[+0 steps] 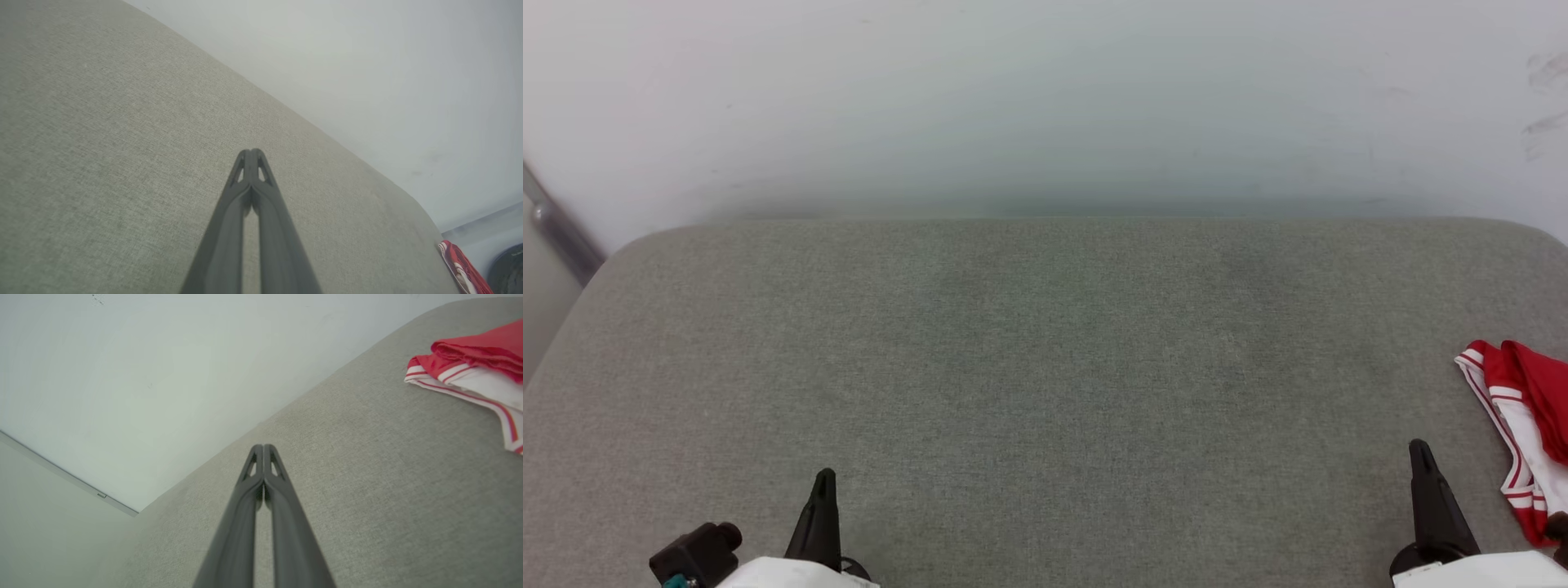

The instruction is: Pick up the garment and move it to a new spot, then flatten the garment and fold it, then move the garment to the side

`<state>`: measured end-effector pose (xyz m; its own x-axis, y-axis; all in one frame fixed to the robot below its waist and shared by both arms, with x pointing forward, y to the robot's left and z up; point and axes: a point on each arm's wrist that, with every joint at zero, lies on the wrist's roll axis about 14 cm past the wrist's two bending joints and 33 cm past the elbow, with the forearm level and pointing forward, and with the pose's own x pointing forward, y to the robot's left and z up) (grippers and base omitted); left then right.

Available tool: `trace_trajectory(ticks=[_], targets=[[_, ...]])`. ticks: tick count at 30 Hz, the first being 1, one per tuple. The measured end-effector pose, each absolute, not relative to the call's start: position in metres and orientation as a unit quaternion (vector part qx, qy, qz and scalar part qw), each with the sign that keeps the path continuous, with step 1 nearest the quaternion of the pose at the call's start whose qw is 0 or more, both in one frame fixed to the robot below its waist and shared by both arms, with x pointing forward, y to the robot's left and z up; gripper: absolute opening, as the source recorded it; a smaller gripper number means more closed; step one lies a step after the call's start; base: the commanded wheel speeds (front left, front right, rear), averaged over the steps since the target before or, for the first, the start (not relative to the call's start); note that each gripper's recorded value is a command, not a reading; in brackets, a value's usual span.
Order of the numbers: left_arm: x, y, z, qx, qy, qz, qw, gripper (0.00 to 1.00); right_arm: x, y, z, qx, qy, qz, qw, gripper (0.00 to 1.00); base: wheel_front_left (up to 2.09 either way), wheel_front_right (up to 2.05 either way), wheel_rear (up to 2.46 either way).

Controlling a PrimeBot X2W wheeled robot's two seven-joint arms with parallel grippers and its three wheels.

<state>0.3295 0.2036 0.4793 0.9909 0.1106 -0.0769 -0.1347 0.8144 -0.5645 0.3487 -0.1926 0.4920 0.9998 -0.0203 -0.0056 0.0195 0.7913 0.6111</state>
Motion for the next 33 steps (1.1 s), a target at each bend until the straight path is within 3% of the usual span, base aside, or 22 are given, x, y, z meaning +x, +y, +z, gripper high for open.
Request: trace_trajectory(ticks=[33], targets=[[0.355,0.204,0.486,-0.498,0.021,0.050,0.865,0.00,0.366,-0.196,0.492,0.510,0.010,-0.020,0.860,0.00,0.00,0.00,0.00]])
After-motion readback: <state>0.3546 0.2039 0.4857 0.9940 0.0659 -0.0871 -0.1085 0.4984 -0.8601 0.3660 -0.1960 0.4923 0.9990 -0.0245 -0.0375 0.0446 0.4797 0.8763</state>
